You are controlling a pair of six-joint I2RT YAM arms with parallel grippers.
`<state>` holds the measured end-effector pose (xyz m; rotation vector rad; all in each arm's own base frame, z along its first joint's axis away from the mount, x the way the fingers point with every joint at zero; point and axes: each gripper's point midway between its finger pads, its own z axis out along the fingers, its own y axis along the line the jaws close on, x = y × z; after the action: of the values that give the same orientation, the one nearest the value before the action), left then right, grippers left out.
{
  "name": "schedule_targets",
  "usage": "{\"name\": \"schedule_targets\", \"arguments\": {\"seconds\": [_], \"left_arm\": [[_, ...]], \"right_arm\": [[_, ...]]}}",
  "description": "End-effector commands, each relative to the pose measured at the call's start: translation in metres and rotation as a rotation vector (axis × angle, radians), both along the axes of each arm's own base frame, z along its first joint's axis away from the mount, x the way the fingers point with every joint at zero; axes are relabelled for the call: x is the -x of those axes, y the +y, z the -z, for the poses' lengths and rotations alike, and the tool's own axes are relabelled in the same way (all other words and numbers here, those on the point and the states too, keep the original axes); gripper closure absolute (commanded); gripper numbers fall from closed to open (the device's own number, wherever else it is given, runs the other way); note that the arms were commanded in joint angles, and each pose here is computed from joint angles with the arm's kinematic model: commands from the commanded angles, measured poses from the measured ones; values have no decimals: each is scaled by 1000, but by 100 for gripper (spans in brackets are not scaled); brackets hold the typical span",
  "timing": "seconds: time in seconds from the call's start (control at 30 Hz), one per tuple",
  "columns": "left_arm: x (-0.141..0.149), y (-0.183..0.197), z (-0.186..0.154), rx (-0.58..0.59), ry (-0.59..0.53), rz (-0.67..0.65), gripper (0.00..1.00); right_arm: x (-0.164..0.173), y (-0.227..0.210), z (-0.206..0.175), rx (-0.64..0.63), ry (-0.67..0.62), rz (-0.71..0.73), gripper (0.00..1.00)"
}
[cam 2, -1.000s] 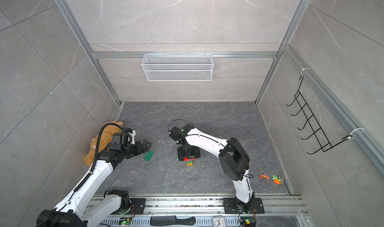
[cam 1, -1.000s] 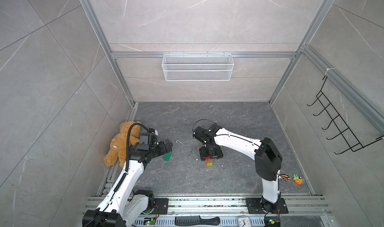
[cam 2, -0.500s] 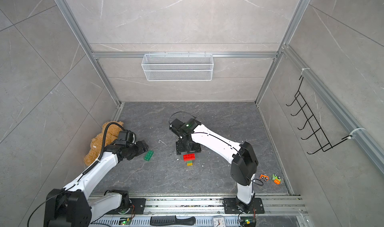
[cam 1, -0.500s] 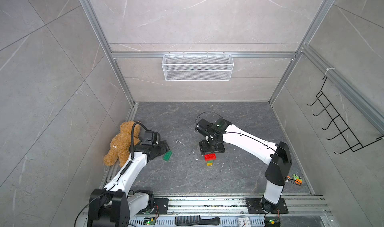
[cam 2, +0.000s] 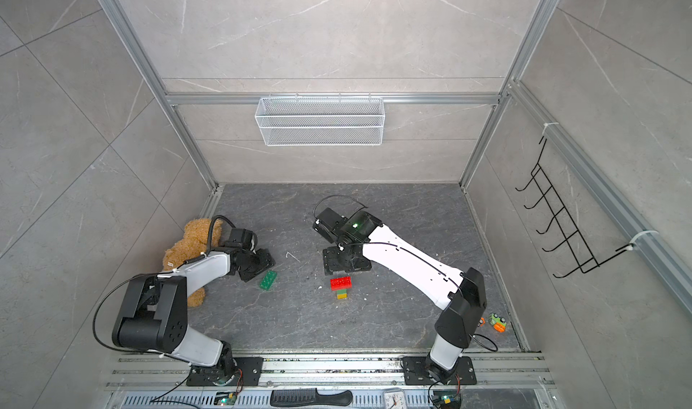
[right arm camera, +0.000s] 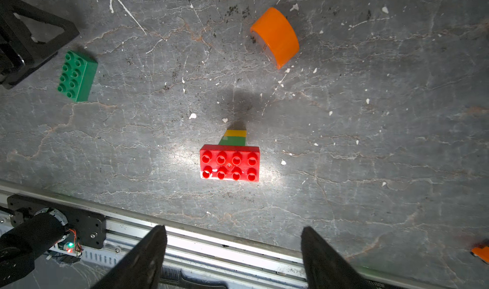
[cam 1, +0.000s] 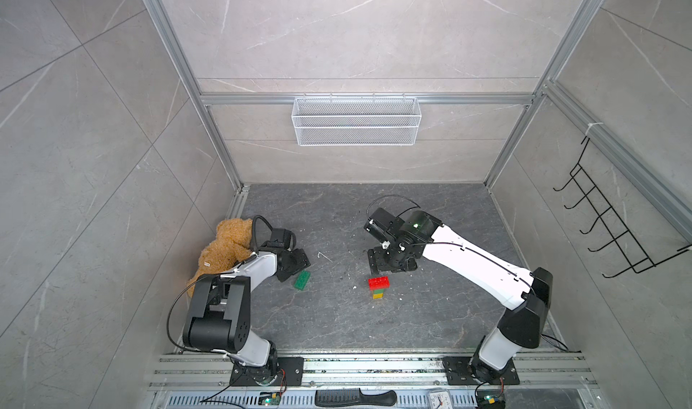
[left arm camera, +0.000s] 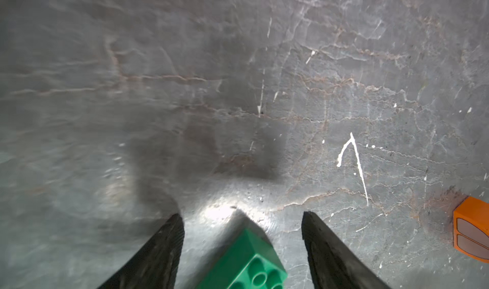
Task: Assemble an ice cream with lego
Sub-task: Assemble the lego brick with the lego brick, then adjust the lego brick at the center of the board.
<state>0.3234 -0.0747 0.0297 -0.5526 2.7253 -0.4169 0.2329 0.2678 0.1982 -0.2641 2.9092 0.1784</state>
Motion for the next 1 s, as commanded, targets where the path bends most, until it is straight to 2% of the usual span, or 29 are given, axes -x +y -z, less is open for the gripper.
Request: {"name": "schedule_targets", "arguments": {"seconds": [0.0, 0.27, 0.37, 0.6, 0.83, 0.97], "left_arm": [[-13, -34, -18, 72, -55, 94, 27], [24, -47, -17, 94, 12, 69, 28], [35, -50, -22, 107, 0, 63, 27], [49, -61, -29, 106, 22, 114, 27], [62, -29, -57, -169, 144, 49, 18], [73, -38, -71, -294, 139, 141, 14]], "right_arm": [[-1, -3, 0, 5, -32, -11, 19], [-3, 1, 5, 7, -27, -22, 18], [-5, 3, 6, 2, -31, -27, 18], [-7, 7, 4, -5, -39, -38, 19], [-8, -1, -1, 22, -57, -43, 17], [-12, -10, -6, 6, -70, -45, 15]]}}
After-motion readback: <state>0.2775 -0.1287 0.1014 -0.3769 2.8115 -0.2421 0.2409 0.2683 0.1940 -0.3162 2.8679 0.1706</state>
